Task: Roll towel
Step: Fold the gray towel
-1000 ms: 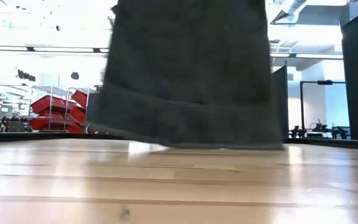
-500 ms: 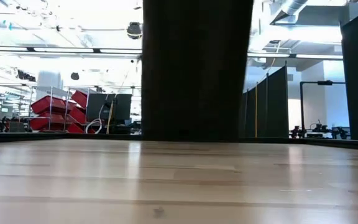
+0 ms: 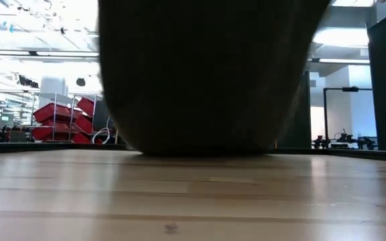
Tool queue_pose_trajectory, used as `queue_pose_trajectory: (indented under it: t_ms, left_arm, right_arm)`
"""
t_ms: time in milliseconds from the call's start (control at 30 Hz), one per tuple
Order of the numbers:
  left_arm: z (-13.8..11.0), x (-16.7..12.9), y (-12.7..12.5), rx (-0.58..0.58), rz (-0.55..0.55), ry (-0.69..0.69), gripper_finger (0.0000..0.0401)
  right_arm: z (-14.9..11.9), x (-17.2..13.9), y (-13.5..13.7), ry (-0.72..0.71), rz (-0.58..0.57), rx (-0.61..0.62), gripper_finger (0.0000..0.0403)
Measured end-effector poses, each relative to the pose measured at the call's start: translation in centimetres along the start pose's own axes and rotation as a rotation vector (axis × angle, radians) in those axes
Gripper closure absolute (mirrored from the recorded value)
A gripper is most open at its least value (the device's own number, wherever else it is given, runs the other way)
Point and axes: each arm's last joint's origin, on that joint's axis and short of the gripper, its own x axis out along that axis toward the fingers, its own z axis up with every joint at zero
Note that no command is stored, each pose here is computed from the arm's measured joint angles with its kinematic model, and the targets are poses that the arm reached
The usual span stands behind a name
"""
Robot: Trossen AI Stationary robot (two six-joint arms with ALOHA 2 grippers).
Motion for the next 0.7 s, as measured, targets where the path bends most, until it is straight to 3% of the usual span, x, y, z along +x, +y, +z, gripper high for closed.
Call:
queue_pose_trajectory:
  t_ms: [200,367,533,700]
  left_arm:
    - [-1.8,4.2,-5.4,-0.181,-0.125,-0.043,0.0401]
    - [-3.1,6.9,-8.9,-0.410,-0.260,-0.121,0.0401]
    - [-4.4,8.6,-12.0,-0.536,-0.347,-0.142,0.0401]
    - [-4.9,10.2,-12.9,-0.539,-0.287,-0.127,0.0401]
  right_arm:
    - [-4.2,5.5,5.8,0.087,0.059,-0.009,0.0397]
    - [-7.5,7.6,10.0,0.023,0.211,0.043,0.0397]
    - [-10.2,7.9,13.1,-0.026,0.370,0.118,0.0397]
    - [-11.2,7.6,12.8,-0.071,0.251,0.154,0.0397]
